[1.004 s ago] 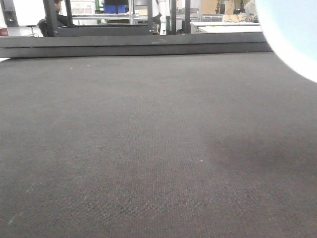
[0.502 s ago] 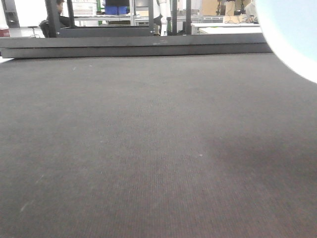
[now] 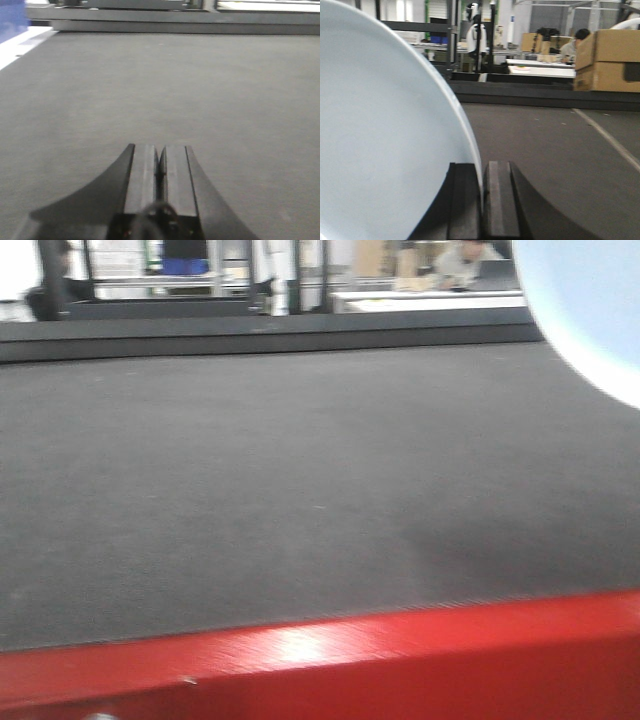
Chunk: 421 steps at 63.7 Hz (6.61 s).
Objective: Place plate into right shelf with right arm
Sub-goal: 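Drive the base past the red table holding the plate, then drive the base up to the shelf of blue bins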
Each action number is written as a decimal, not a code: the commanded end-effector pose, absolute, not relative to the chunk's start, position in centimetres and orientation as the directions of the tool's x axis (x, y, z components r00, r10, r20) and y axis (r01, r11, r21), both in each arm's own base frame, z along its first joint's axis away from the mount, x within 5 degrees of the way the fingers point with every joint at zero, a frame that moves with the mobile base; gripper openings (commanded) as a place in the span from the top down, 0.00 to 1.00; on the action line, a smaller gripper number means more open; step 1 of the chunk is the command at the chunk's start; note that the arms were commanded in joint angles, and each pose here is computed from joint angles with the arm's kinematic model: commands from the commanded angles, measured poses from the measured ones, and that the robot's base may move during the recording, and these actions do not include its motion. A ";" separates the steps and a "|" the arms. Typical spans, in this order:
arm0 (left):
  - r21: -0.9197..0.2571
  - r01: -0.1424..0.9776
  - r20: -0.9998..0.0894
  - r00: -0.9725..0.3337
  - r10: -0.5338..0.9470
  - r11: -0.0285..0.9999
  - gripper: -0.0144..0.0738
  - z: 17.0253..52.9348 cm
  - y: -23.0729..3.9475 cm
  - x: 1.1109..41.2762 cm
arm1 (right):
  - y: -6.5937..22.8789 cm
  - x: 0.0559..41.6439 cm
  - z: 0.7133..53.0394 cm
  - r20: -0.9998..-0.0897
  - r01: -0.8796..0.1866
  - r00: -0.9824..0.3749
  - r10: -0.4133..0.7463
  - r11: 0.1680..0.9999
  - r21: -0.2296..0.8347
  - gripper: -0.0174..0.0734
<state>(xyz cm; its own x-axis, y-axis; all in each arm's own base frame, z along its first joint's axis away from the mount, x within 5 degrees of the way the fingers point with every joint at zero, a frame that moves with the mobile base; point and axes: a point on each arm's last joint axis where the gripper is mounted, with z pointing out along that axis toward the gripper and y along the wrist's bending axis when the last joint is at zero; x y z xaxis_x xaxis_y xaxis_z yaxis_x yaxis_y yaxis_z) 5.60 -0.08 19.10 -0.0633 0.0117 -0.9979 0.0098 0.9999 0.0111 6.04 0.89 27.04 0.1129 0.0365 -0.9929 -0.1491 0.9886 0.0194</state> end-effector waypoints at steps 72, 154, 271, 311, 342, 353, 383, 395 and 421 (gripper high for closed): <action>0.010 0.010 -1.000 0.017 0.010 1.000 0.89 19.6 -0.1 5.7 | 0.9 5.8 28.8 -0.974 -0.154 0.220 0.048 0.988 0.014 0.75; 0.010 0.010 -1.000 0.017 0.010 1.000 0.89 19.6 -0.1 5.7 | 0.9 5.8 28.8 -0.974 -0.154 0.220 0.048 0.988 0.014 0.75; 0.010 0.010 -1.000 0.017 0.010 1.000 0.89 19.6 -0.1 5.7 | 0.9 5.8 28.8 -0.974 -0.153 0.220 0.048 0.988 0.014 0.75; 0.010 0.010 -1.000 0.017 0.010 1.000 0.89 19.6 -0.1 5.7 | 0.9 5.8 28.8 -0.974 -0.153 0.220 0.048 0.988 0.014 0.75; 0.010 0.010 -1.000 0.017 0.010 1.000 0.89 19.6 -0.1 5.7 | 0.9 5.8 28.8 -0.975 -0.153 0.219 0.047 0.988 0.014 0.75; 0.010 0.010 -1.000 0.017 0.010 1.000 0.89 19.6 -0.1 5.7 | 0.9 5.8 28.8 -0.974 -0.153 0.221 0.048 0.988 0.014 0.75; 0.010 0.010 -1.000 0.017 0.010 1.000 0.89 19.6 -0.1 5.7 | 0.9 5.8 28.8 -0.974 -0.153 0.220 0.048 0.988 0.014 0.75; 0.010 0.010 -1.000 0.017 0.010 1.000 0.89 19.6 -0.1 5.7 | 0.9 5.8 28.8 -0.974 -0.153 0.220 0.048 0.988 0.014 0.75; 0.010 0.010 -1.000 0.017 0.010 1.000 0.89 19.6 -0.1 5.7 | 0.9 5.8 28.8 -0.974 -0.153 0.220 0.048 0.988 0.014 0.75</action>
<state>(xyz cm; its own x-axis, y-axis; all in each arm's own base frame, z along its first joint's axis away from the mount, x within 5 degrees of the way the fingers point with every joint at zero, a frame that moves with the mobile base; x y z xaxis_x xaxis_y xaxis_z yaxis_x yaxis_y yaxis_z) 5.60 -0.08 19.10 -0.0633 0.0117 -0.9979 0.0098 0.9999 0.0111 6.04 0.89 27.03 0.1108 0.0362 -0.9932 -0.1490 0.9886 0.0194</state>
